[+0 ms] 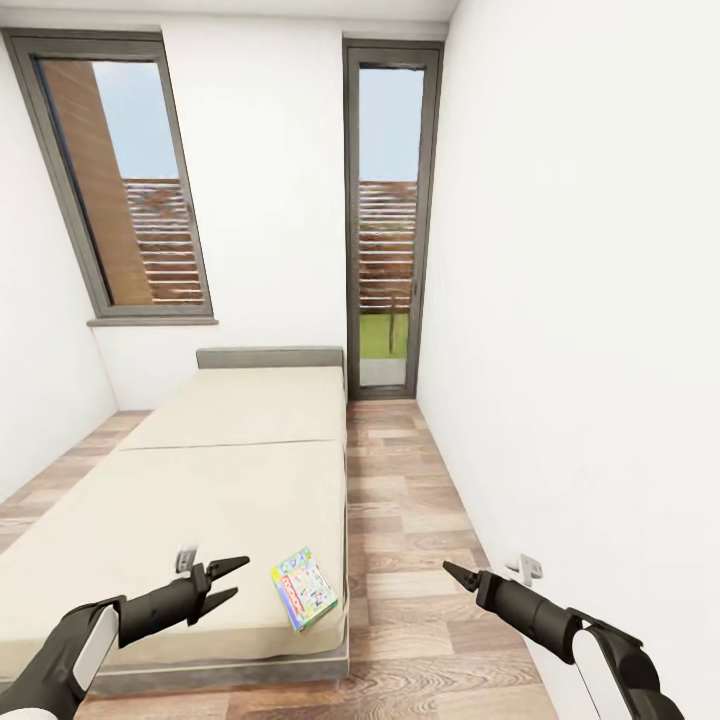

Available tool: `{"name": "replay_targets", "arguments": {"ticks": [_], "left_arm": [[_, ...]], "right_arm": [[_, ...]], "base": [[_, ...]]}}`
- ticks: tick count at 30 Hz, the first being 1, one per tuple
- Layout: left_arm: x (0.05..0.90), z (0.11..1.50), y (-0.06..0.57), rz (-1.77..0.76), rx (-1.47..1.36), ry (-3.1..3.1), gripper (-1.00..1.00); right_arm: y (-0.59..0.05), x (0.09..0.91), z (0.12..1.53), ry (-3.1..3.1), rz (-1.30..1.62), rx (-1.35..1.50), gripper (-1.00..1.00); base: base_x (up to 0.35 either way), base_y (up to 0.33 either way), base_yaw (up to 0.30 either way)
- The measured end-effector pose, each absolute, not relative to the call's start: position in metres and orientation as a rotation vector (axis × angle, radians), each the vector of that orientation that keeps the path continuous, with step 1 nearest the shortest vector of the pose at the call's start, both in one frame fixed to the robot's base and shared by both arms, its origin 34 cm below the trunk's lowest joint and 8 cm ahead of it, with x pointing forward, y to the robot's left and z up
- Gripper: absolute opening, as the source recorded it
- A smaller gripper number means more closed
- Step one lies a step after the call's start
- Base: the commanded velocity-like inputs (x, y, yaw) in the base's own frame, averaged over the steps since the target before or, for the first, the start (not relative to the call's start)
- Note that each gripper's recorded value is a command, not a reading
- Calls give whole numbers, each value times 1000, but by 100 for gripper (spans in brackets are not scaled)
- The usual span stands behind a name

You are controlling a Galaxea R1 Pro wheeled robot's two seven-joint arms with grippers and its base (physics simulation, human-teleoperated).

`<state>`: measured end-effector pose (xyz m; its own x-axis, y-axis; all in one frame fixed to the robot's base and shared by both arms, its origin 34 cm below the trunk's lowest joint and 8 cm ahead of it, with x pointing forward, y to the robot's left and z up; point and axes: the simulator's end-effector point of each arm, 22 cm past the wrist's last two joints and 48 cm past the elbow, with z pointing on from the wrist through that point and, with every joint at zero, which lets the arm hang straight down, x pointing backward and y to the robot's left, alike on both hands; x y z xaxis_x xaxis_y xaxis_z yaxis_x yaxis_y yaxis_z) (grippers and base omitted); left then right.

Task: Put all the toys in the child's room - the three board games (two on the bed and one on the table), the two jigsaw puzzles on the table, and the tennis ball on the table - inside the toy box on the table in the child's room.

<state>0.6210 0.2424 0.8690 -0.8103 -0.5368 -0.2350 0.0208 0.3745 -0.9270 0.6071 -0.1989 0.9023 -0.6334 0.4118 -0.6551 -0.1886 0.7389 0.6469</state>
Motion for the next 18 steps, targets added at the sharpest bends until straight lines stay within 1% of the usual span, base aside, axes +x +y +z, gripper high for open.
{"name": "replay_targets", "arguments": {"ticks": [15, 18], "left_arm": [[626, 850, 243, -1424, -416, 2113, 100], [627, 845, 236, -1425, -402, 2104, 100]], "right_arm": [[-195, 611, 886, 2107, 902, 162, 100], [-185, 612, 882, 2111, 916, 147, 100]], "base": [[0, 0, 0], [0, 0, 0]]}}
